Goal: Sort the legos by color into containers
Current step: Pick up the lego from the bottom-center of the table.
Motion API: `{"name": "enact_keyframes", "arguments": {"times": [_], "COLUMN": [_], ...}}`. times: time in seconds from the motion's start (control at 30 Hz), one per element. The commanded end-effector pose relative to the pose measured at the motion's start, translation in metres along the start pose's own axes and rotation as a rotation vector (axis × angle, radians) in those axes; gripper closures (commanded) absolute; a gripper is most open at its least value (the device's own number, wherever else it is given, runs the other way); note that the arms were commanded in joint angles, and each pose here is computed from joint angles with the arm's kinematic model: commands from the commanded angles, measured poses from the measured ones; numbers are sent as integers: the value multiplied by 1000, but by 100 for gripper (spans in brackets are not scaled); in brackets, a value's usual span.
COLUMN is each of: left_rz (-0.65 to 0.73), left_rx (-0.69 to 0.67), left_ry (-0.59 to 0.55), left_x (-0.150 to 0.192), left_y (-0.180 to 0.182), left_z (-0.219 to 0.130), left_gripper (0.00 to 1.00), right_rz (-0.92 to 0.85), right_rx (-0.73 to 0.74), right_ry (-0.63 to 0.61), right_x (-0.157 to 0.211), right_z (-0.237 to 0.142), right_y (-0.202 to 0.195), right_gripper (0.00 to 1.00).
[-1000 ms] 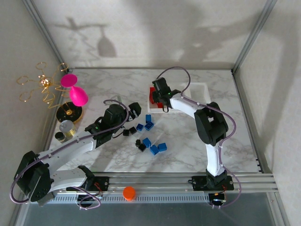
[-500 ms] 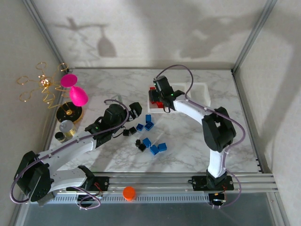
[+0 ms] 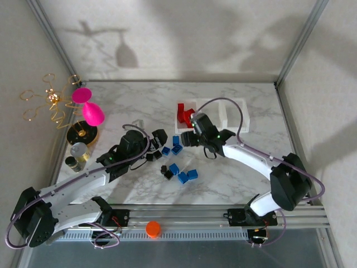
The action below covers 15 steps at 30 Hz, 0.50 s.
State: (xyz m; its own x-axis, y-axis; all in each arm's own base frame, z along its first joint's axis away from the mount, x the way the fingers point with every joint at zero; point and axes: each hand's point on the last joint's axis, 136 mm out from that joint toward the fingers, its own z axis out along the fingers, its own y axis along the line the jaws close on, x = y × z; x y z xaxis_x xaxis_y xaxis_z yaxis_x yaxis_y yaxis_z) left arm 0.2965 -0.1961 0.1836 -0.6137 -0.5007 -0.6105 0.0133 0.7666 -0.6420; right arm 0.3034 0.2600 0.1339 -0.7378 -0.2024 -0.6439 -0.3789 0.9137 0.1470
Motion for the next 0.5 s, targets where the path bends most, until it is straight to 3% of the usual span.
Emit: {"name": "enact_keyframes", "arguments": {"times": [0.0,0.47], "left_rz": [4,-14], "left_rx": [6,-30], "left_ry": [49,73], "left_x": [14,33], "left_y": [3,25], "left_z": [-8,-15], "left_gripper": [0,0], "right_rz": [23,90], "right_rx": [1,-22], "right_ry": [86,235], "right_x": [40,142], "right_z": [-11,-9], "right_y": [3,19], "right_gripper": [26,21]}}
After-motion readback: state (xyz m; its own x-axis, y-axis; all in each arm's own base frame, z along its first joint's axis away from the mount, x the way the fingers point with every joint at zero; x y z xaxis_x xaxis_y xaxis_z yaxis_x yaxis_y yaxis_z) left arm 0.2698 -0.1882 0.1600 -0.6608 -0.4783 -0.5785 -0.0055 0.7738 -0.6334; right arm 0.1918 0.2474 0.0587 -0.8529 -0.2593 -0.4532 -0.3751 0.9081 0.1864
